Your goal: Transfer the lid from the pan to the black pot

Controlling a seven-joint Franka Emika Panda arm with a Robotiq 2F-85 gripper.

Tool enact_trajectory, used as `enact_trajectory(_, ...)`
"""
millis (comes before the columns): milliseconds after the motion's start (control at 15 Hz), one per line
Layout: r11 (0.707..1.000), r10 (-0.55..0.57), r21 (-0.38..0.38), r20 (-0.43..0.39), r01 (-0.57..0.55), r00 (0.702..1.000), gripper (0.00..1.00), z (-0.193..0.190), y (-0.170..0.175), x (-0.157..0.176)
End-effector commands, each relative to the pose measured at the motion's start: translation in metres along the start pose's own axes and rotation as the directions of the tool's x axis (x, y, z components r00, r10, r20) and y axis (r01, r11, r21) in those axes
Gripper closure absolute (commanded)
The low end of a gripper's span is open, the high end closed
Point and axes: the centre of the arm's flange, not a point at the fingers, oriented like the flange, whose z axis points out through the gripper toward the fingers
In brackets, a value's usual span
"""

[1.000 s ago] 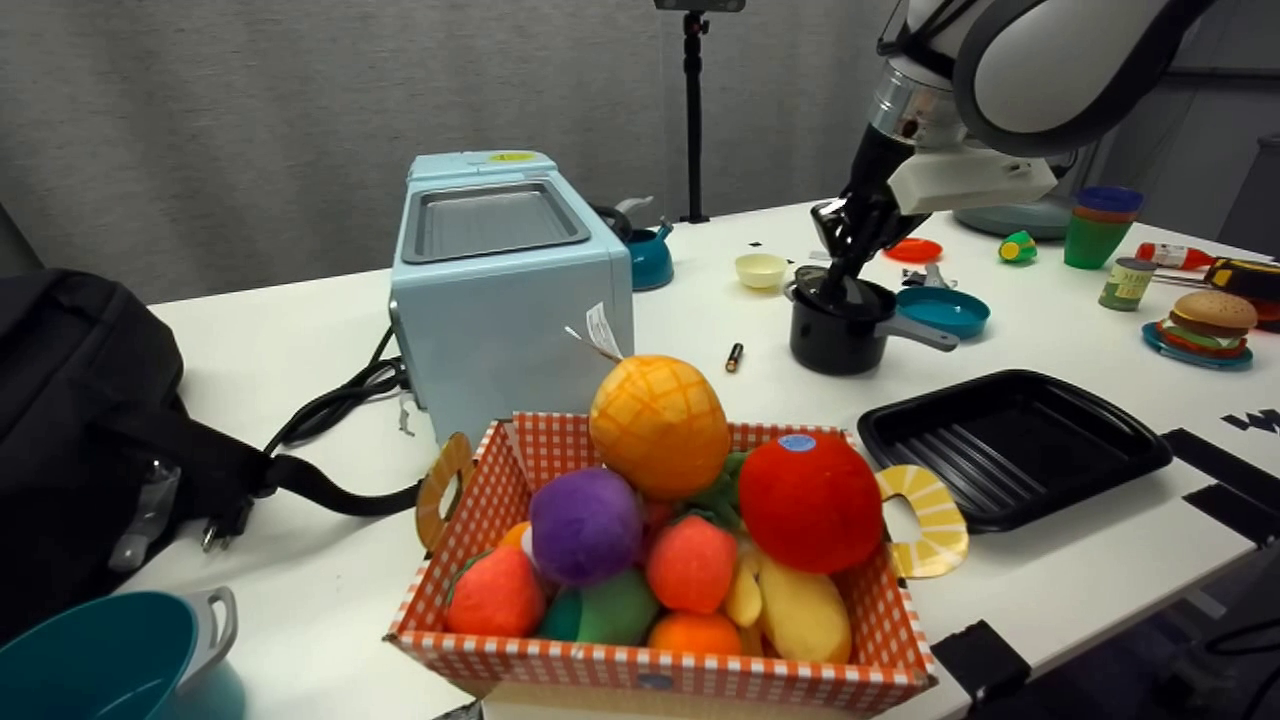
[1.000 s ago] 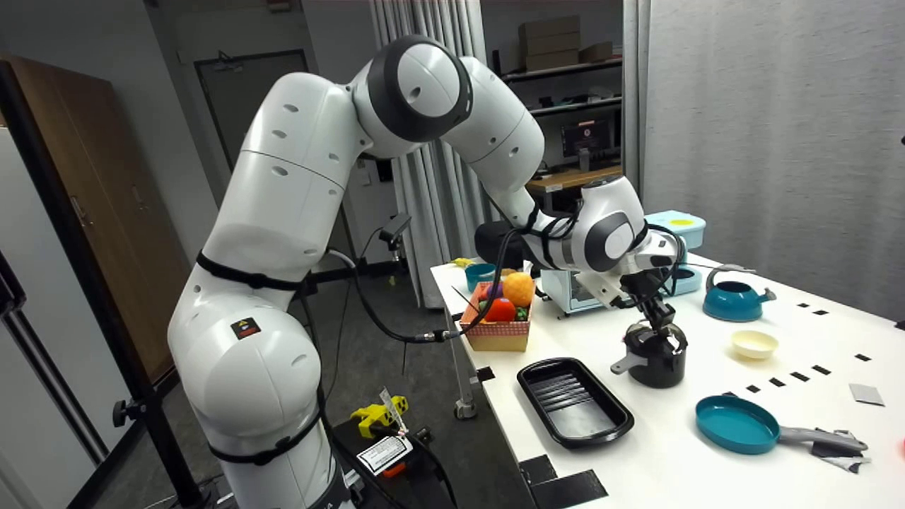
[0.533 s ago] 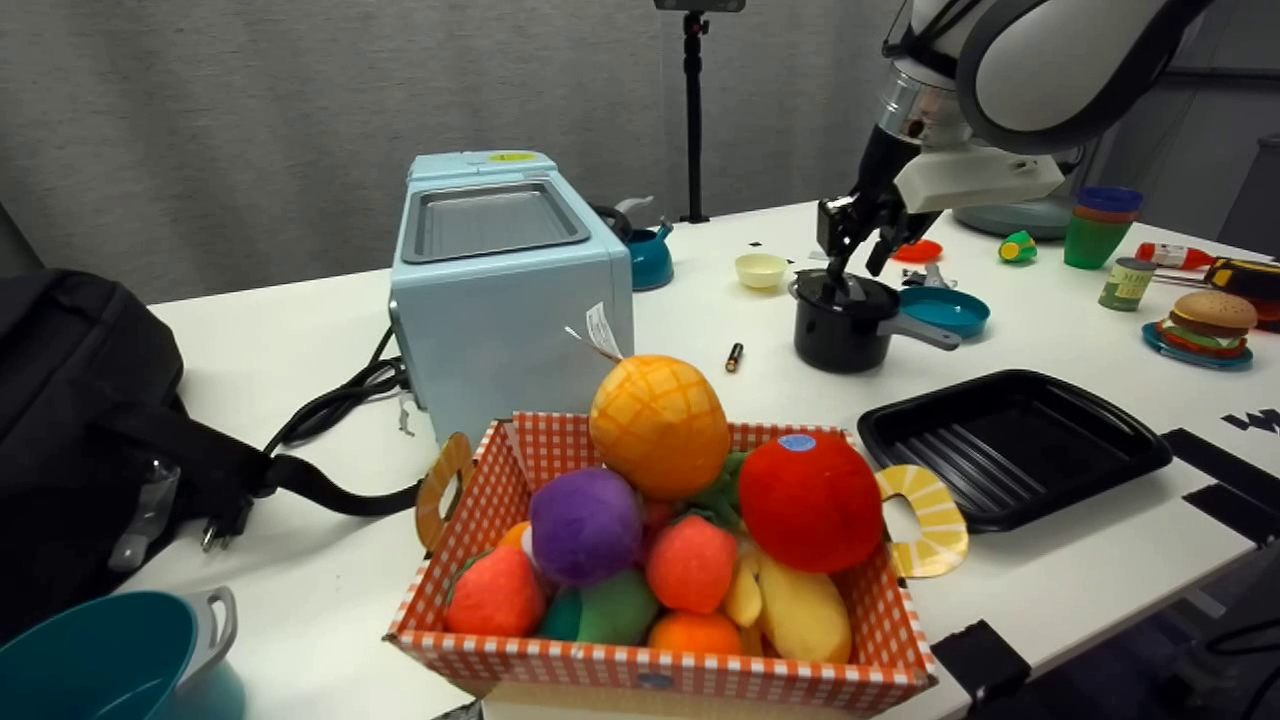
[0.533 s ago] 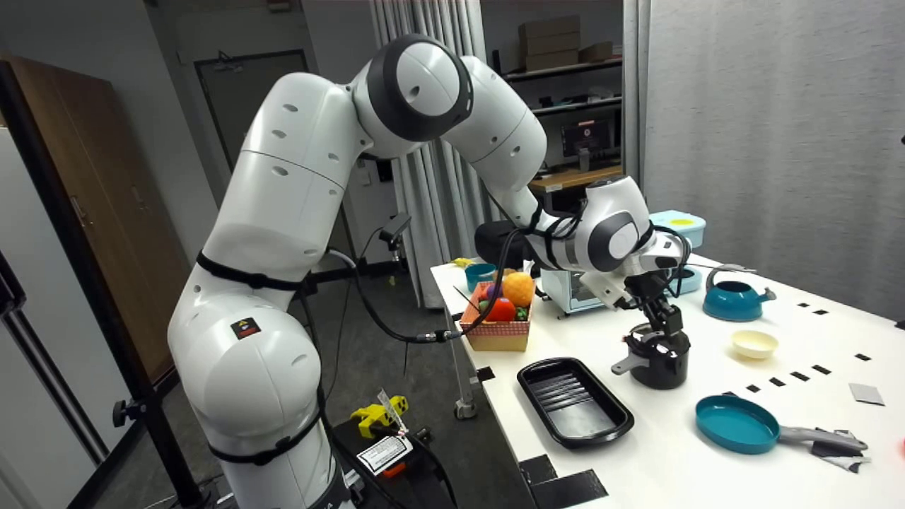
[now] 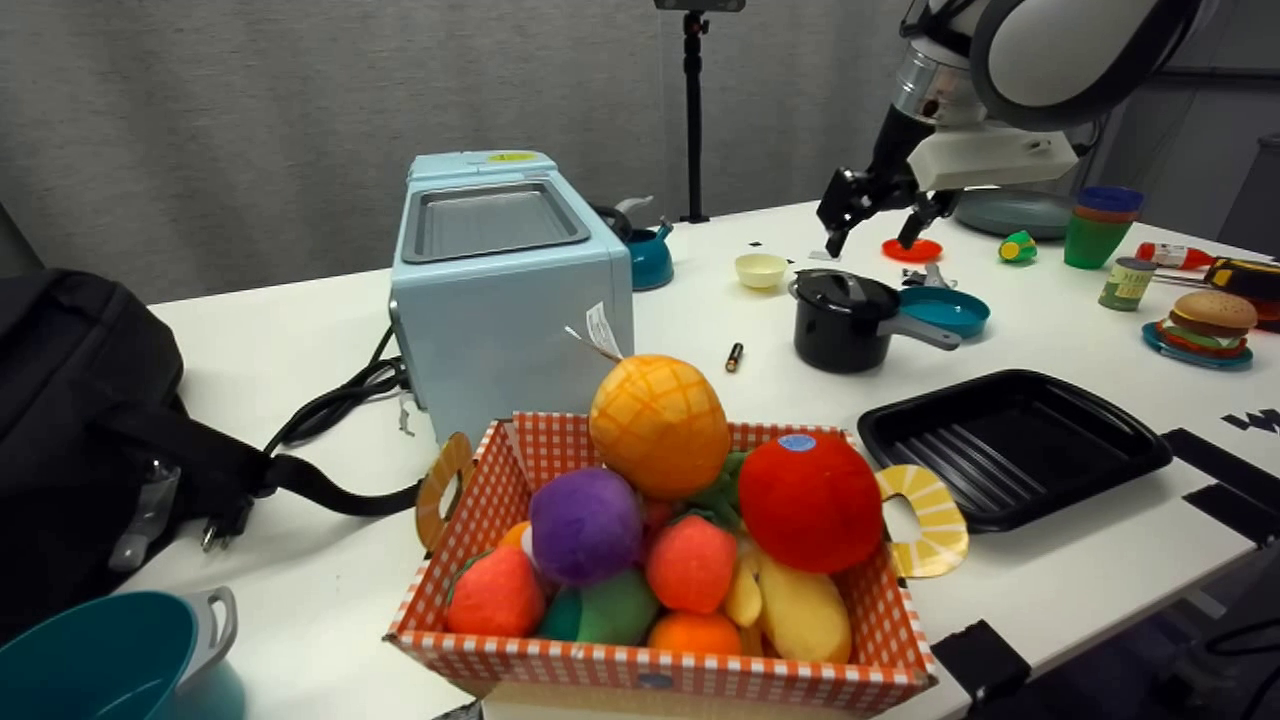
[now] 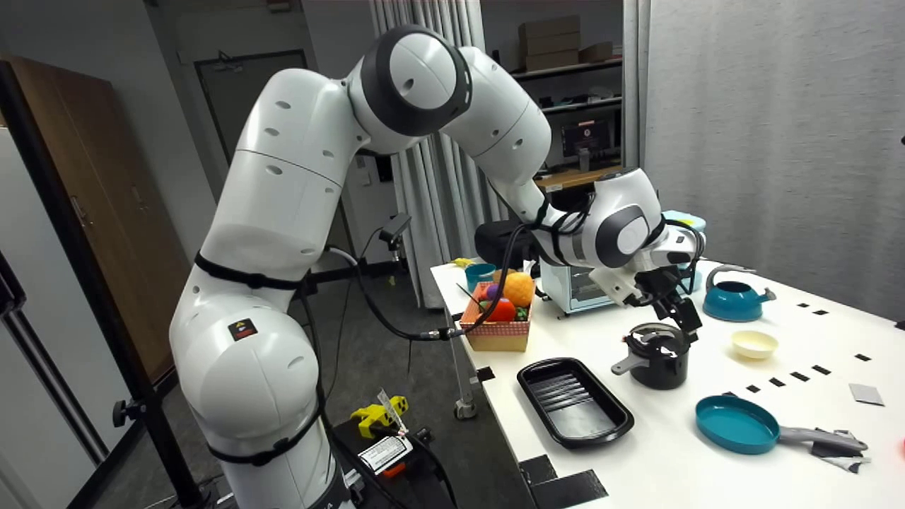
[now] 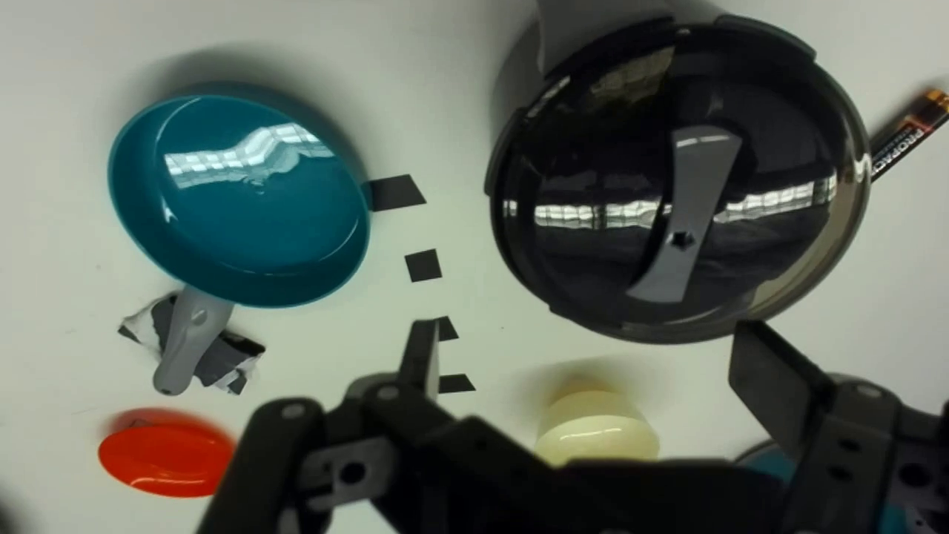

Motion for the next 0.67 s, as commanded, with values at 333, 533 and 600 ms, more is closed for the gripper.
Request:
enact_trajectory(333, 0.997, -0.03, 0.066, -0.023, 0.031, 0.999, 0.0, -0.084, 0.057, -0.002)
enact_trajectory(533, 0.995, -0.042, 0.09, -0.034, 0.045, 0.999, 0.0, -0.105, 0.073, -0.01)
enact_trajectory(600, 0.994, -0.045, 0.096, -0.039, 0.048, 0.998, 0.0, -0.112, 0.079, -0.012)
